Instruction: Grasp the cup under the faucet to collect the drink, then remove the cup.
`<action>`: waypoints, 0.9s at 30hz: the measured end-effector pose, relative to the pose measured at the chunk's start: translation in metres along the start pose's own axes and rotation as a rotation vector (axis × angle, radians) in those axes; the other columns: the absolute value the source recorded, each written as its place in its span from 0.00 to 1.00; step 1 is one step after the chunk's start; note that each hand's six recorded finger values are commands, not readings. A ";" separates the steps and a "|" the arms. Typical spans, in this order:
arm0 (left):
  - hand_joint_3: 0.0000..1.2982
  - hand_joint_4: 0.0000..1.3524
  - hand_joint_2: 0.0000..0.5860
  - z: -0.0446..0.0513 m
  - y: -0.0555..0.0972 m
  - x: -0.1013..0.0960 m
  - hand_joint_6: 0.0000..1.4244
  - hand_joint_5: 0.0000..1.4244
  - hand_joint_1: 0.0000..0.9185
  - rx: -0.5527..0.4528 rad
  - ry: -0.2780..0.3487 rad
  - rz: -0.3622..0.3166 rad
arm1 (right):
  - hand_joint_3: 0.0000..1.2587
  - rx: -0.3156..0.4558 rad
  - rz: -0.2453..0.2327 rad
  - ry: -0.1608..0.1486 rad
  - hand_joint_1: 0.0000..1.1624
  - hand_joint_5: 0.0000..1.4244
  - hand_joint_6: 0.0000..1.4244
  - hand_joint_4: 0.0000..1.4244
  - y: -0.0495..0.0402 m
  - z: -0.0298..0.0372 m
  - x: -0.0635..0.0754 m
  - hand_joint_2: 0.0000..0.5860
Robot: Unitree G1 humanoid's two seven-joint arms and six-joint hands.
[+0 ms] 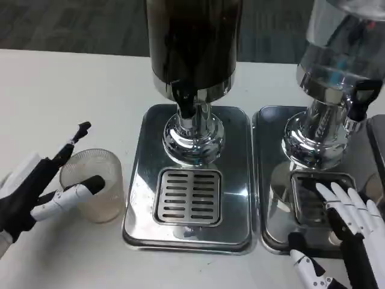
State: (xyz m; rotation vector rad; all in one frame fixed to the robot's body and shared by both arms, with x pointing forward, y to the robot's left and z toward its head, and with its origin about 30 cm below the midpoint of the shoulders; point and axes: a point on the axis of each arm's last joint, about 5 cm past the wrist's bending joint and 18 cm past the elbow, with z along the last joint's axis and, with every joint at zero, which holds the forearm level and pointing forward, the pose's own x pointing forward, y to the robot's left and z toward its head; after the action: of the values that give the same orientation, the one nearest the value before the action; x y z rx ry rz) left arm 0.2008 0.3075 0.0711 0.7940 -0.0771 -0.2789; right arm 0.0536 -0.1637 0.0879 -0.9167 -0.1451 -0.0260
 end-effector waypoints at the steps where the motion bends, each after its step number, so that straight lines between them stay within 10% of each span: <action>1: 0.00 0.00 0.00 -0.0001 0.000 0.000 0.16 0.03 0.02 0.009 0.001 0.005 | 0.13 -0.003 0.002 0.000 0.24 0.05 0.01 0.07 0.0002 0.0002 0.000 0.68; 16: 0.00 0.00 0.00 -0.0029 0.003 -0.006 0.17 0.07 0.04 0.092 -0.004 0.103 | 0.13 -0.003 0.002 0.005 0.24 0.05 0.01 0.07 0.0002 0.0001 -0.001 0.68; 27: 0.00 0.00 0.00 -0.0076 -0.004 -0.012 0.18 0.08 0.04 0.118 0.037 0.045 | 0.14 -0.001 -0.004 0.001 0.24 0.05 0.02 0.08 -0.0003 0.0001 0.000 0.68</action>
State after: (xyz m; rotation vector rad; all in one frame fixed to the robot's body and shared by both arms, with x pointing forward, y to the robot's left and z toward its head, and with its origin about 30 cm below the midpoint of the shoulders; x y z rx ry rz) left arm 0.1893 0.3136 0.0635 0.9128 -0.0771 -0.2183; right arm 0.0537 -0.1638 0.0883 -0.9175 -0.1456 -0.0303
